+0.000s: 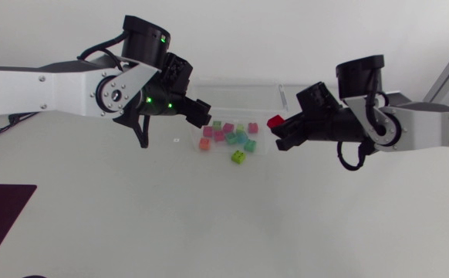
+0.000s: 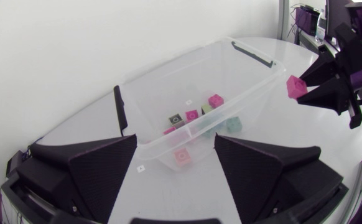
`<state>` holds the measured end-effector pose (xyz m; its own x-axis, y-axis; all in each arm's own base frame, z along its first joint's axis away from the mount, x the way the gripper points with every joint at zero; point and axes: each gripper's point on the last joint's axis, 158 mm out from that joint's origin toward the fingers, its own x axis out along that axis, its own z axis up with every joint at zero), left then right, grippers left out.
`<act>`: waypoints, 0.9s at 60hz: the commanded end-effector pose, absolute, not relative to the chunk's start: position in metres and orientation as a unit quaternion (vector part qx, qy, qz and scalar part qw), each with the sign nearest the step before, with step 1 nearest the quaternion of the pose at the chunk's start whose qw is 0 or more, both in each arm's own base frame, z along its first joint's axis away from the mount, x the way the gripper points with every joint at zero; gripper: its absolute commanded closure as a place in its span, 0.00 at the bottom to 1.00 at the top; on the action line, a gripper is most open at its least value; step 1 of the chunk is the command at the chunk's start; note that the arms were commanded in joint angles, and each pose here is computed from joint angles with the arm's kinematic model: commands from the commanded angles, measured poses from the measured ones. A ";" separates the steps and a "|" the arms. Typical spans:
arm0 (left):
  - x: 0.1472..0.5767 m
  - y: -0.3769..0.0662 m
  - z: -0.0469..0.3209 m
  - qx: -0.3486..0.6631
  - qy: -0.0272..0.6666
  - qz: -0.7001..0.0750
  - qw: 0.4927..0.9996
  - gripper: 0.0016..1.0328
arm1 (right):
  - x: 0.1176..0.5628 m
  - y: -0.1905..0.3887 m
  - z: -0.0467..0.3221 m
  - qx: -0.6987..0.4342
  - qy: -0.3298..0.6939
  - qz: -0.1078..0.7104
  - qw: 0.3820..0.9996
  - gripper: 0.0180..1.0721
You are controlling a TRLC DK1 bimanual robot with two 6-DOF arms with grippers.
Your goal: Pick up the duplo bricks and place them in the container
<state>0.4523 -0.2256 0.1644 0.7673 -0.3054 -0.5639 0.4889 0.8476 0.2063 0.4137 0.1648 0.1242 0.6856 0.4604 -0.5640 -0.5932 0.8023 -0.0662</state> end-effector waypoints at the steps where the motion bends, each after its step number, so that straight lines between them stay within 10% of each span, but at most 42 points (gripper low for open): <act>1: 0.468 -0.226 0.187 0.170 0.236 -0.207 0.934 0.13 | 0.421 0.167 0.151 -0.111 0.253 0.286 0.917 0.76; 30: 0.495 -0.221 0.195 0.160 0.204 -0.192 0.947 0.10 | 0.518 0.197 0.151 -0.078 0.246 0.276 0.926 0.75; 42: 0.491 -0.209 0.196 0.161 0.200 -0.186 0.949 0.07 | 0.536 0.199 0.135 -0.087 0.244 0.259 0.930 0.22; 54: 0.477 -0.181 0.199 0.155 0.199 -0.174 0.952 0.07 | 0.494 0.193 0.172 -0.098 0.193 0.270 0.938 0.19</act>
